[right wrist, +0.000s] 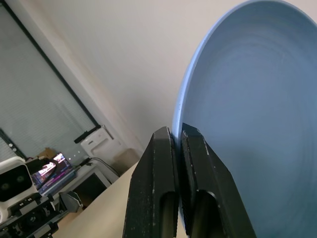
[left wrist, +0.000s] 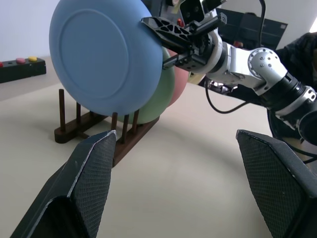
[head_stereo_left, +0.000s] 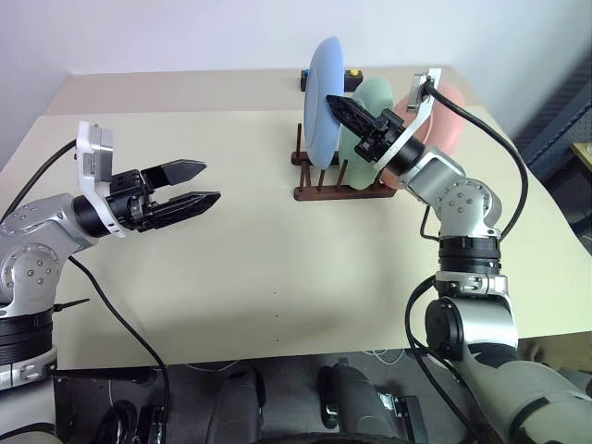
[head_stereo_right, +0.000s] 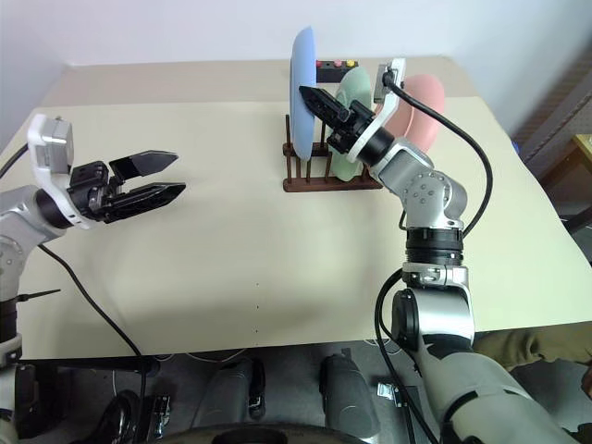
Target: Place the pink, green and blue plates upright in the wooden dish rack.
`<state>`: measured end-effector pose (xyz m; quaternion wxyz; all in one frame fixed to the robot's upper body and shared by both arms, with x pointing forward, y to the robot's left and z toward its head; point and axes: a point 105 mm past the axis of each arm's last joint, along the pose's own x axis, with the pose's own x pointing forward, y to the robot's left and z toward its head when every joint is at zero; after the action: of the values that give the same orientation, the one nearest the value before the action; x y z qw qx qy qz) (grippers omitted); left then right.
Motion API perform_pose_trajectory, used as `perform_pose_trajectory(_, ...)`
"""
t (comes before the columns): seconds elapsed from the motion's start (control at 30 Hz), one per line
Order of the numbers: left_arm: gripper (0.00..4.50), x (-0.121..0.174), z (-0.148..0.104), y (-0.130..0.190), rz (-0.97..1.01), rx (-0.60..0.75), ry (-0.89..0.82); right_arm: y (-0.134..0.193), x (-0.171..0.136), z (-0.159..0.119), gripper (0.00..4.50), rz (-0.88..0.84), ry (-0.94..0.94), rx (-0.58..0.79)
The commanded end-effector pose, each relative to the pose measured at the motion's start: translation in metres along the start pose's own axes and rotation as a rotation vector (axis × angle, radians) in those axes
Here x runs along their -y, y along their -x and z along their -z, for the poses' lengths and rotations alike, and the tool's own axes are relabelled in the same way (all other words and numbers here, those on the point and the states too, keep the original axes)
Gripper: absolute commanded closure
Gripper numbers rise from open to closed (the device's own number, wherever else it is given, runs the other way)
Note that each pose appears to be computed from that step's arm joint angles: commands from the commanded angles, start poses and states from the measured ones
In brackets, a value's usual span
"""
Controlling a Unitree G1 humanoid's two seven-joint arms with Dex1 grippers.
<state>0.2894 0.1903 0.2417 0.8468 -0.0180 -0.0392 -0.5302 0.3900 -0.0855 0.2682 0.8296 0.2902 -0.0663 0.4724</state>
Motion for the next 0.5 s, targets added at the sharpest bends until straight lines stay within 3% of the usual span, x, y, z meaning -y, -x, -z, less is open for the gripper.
perform_pose_trajectory(0.03,0.53,0.006,-0.013,-0.001,0.019,0.031,-0.063,-0.001,-0.005,-0.005,4.50,-0.021,0.013,0.030)
perform_pose_trajectory(0.5,0.53,0.005,-0.017,-0.003,-0.003,0.055,-0.151,0.002,0.006,0.012,4.50,0.042,-0.023,-0.012)
